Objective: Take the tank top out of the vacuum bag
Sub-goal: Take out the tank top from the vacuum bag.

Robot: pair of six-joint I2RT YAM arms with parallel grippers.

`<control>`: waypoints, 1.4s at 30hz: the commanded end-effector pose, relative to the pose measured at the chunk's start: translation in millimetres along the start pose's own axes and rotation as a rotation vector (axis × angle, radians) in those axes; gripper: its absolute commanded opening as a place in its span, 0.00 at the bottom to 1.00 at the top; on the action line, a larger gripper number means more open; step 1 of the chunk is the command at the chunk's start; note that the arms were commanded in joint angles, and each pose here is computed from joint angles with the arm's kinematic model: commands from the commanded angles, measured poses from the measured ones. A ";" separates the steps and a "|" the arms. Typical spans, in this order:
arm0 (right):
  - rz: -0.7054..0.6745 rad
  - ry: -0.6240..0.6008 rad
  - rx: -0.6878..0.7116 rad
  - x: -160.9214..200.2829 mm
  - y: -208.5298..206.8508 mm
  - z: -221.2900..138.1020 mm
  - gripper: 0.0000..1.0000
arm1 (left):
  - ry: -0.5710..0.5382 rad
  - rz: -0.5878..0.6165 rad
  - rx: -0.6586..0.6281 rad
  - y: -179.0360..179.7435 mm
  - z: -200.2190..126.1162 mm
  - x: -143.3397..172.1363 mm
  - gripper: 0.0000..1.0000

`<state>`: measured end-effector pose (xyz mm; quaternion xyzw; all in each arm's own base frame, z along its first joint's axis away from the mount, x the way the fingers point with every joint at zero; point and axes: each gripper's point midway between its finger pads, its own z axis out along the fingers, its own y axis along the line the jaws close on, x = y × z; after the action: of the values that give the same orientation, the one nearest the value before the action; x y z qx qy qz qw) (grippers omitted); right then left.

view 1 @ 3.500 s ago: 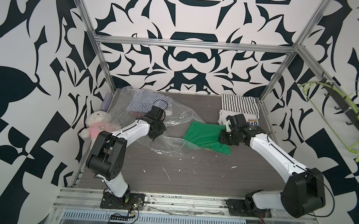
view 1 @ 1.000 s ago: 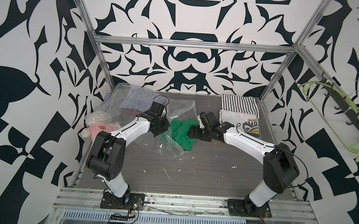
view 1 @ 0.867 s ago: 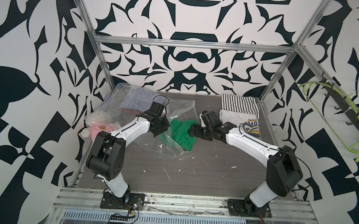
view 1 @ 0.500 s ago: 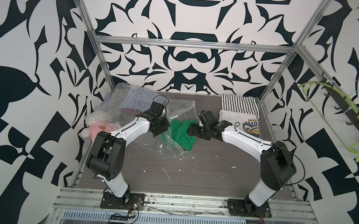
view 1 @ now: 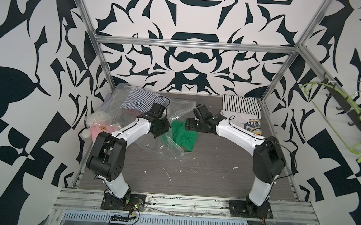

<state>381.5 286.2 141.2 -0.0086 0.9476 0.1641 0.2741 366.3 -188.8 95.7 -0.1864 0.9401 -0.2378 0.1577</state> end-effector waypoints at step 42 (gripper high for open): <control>-0.059 -0.034 -0.404 -21.6 64.1 -81.3 0.00 | 0.008 -0.043 -0.078 30.9 16.7 1.0 0.00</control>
<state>349.4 325.4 195.0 -0.1080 0.9156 0.2976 0.2480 369.0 -182.7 80.0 -0.1987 0.9412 -0.2276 0.1515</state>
